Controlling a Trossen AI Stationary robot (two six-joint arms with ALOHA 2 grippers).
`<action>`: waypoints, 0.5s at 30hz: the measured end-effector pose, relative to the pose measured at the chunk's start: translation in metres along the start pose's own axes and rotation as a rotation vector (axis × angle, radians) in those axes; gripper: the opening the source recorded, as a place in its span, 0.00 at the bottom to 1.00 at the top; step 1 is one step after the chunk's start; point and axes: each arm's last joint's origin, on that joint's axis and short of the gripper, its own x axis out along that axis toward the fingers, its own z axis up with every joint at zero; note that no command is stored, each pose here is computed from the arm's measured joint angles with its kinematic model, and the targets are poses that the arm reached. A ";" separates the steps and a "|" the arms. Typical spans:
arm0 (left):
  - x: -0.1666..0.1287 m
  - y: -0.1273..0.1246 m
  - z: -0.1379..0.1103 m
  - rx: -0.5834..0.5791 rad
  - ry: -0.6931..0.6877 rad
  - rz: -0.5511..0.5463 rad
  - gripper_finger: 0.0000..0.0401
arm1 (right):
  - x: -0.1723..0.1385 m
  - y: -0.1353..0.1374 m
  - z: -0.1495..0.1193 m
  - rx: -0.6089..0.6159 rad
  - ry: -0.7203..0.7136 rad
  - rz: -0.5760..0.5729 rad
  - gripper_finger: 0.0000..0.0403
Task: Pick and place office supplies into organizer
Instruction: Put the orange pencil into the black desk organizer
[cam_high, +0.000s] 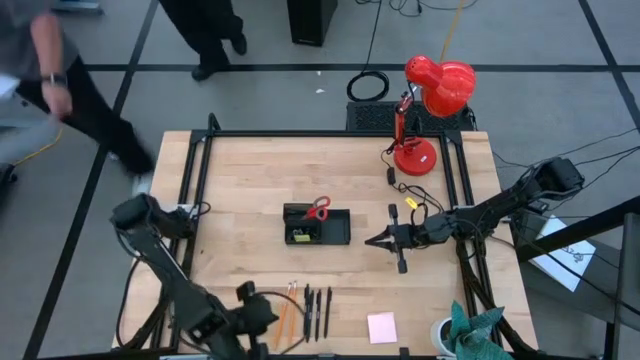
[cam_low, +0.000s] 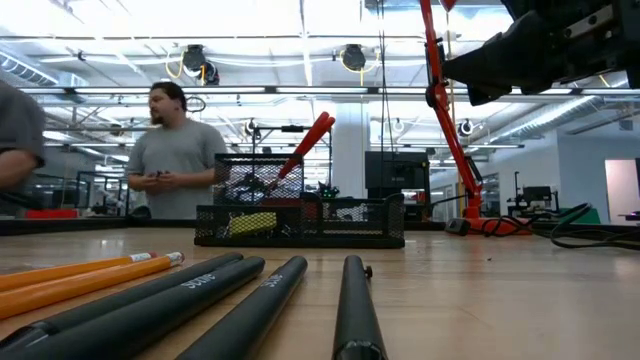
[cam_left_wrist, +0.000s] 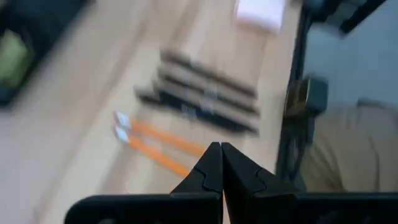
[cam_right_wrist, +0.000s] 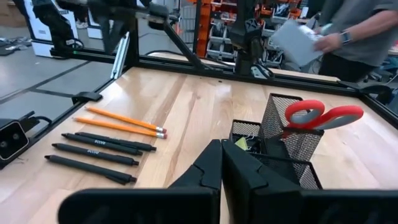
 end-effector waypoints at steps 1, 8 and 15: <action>0.004 -0.003 0.003 -0.019 0.071 0.038 0.00 | 0.000 0.000 0.000 -0.001 0.003 0.000 0.00; 0.029 -0.002 0.022 -0.224 0.380 0.252 0.01 | 0.000 0.000 0.000 -0.001 0.004 0.001 0.00; 0.044 0.010 0.045 -0.316 0.385 0.262 0.01 | 0.000 0.000 0.000 -0.002 0.000 0.000 0.00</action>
